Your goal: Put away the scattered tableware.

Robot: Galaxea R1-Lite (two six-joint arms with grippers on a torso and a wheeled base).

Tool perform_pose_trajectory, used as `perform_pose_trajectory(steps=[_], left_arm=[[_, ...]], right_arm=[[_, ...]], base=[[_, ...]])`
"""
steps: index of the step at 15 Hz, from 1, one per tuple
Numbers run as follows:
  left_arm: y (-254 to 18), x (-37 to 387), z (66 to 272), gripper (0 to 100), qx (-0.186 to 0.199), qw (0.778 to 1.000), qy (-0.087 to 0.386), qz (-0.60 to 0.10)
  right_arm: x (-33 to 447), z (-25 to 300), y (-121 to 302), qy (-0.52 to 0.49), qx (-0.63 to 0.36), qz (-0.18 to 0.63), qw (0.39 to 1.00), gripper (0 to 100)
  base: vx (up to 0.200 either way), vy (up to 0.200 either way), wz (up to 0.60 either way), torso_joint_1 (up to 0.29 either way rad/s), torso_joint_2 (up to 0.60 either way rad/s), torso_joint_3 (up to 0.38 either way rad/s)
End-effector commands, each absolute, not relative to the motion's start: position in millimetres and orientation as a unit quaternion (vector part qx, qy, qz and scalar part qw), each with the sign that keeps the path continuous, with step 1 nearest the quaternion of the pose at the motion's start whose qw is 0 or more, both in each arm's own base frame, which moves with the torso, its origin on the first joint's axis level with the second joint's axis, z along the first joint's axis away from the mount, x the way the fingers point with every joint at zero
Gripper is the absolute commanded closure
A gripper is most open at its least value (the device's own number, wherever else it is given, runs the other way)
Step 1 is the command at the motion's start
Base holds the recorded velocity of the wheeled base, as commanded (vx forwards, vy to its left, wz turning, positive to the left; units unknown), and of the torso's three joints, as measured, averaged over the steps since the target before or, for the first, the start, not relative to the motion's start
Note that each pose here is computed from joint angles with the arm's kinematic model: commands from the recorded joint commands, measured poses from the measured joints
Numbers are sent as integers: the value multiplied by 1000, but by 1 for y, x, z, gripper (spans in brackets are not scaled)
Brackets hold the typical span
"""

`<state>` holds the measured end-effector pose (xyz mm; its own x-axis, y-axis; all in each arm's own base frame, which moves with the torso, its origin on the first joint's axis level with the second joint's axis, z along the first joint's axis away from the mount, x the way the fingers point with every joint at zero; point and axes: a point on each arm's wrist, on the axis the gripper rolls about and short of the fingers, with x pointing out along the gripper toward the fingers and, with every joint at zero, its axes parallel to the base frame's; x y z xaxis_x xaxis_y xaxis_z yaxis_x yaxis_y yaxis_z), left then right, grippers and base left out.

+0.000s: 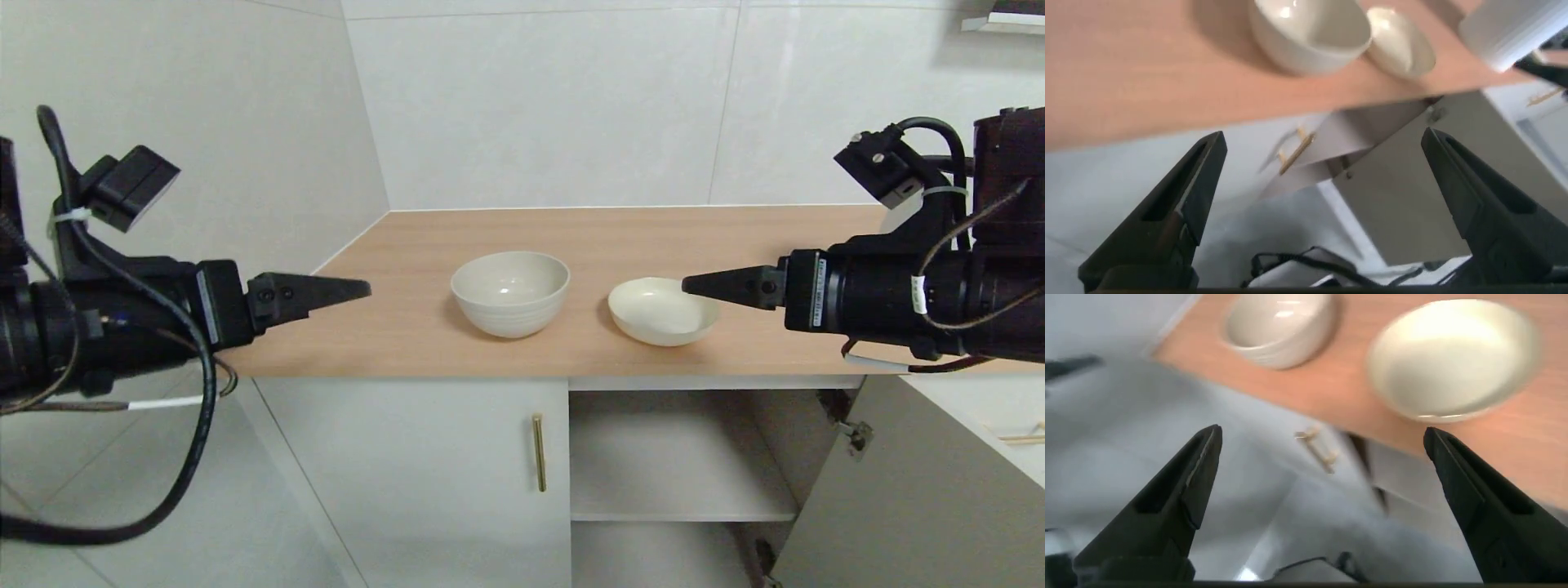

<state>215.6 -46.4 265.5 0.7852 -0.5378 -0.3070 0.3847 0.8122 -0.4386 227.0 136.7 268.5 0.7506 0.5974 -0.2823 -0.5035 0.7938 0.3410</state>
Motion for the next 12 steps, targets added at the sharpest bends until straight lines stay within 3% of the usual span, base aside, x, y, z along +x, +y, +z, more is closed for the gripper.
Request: perform_pose_trajectory(steps=[1,4,6,12], left_arm=[[-61,254,268,0,-198,920,232,-248],[-85,283,270,0,-233,915,284,-164],[-96,290,268,0,-239,920,282,-128],[-133,336,226,0,-214,931,287,-71]], right_arm=[[253,264,138,205,115,264,936,0],[283,253,147,238,88,130,958,0],[286,251,149,239,90,121,959,0],[290,245,152,241,90,120,959,0]], base=[[0,0,0,22,-51,-41],[0,0,0,0,0,0],[0,0,0,0,0,0],[0,0,0,0,0,0]])
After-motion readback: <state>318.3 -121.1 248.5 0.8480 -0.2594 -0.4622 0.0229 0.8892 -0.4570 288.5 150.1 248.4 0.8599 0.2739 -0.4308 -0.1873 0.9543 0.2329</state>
